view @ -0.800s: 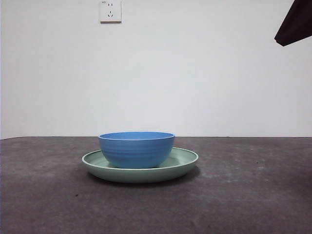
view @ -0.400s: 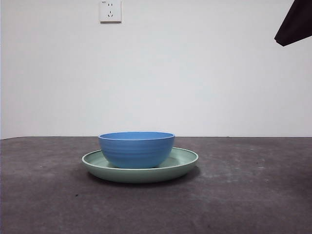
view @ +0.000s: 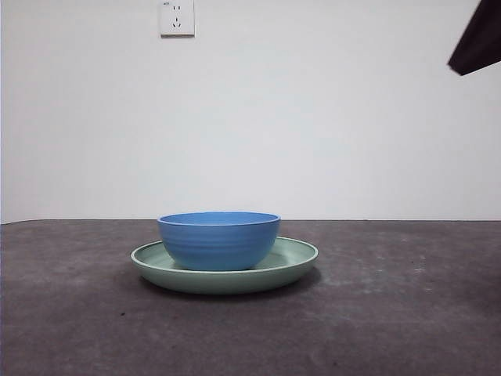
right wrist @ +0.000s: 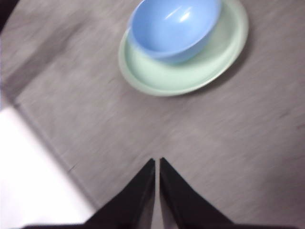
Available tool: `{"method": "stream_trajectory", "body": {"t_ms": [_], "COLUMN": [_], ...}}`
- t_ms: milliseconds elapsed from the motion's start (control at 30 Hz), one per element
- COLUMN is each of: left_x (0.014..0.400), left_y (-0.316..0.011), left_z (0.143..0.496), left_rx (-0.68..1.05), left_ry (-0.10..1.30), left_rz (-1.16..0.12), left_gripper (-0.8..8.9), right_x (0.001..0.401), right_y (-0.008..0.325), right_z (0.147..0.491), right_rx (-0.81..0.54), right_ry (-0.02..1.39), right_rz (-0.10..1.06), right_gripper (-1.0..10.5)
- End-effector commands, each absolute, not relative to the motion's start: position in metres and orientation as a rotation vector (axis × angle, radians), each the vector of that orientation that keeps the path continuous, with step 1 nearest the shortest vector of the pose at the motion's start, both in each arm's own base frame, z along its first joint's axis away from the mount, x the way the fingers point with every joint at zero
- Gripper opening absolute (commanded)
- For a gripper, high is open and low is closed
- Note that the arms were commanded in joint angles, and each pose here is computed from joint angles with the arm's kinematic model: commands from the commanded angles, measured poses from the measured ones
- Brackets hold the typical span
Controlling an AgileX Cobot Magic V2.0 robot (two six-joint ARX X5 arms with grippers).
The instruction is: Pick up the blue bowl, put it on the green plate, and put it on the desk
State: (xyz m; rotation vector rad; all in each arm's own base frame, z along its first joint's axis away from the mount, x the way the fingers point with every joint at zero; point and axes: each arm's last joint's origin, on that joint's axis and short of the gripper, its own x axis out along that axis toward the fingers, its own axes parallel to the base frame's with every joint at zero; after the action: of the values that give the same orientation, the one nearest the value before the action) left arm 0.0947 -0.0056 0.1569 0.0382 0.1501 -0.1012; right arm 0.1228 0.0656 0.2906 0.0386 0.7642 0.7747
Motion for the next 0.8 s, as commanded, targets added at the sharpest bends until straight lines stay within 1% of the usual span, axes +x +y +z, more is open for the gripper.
{"method": "stream_trajectory", "body": {"t_ms": [33, 133, 200, 300, 367, 467, 567, 667, 800], "left_x": [0.095, 0.095, 0.095, 0.095, 0.095, 0.095, 0.095, 0.095, 0.095], "left_y": [-0.005, -0.005, -0.005, -0.005, -0.005, -0.005, -0.005, -0.005, -0.005], "left_z": [0.149, 0.149, 0.149, 0.149, 0.149, 0.149, 0.149, 0.149, 0.149], "left_rx": [0.037, 0.037, 0.037, 0.037, 0.037, 0.037, 0.037, 0.037, 0.037], "left_ry": [0.176, 0.176, 0.176, 0.176, 0.176, 0.176, 0.176, 0.176, 0.176], "left_rz": [-0.1, -0.1, -0.1, -0.1, -0.1, -0.1, -0.101, -0.1, -0.1], "left_gripper": [0.08, 0.08, 0.08, 0.08, 0.08, 0.08, 0.08, 0.08, 0.08], "right_x": [0.12, 0.112, 0.106, 0.098, 0.094, 0.091, 0.09, 0.091, 0.094], "right_y": [0.057, 0.042, 0.032, 0.021, 0.015, 0.008, 0.005, 0.003, 0.002], "right_z": [0.298, 0.299, 0.295, 0.279, 0.266, 0.243, 0.223, 0.202, 0.177], "right_rx": [-0.005, -0.001, 0.0, -0.006, -0.01, -0.007, 0.027, 0.067, 0.107], "right_ry": [0.623, 0.456, 0.343, 0.224, 0.175, 0.125, 0.097, 0.087, 0.108], "right_rz": [0.754, 0.666, 0.588, 0.46, 0.377, 0.243, 0.168, 0.129, 0.124], "right_gripper": [0.1, 0.1, 0.1, 0.1, 0.1, 0.1, 0.1, 0.1, 0.1]}}
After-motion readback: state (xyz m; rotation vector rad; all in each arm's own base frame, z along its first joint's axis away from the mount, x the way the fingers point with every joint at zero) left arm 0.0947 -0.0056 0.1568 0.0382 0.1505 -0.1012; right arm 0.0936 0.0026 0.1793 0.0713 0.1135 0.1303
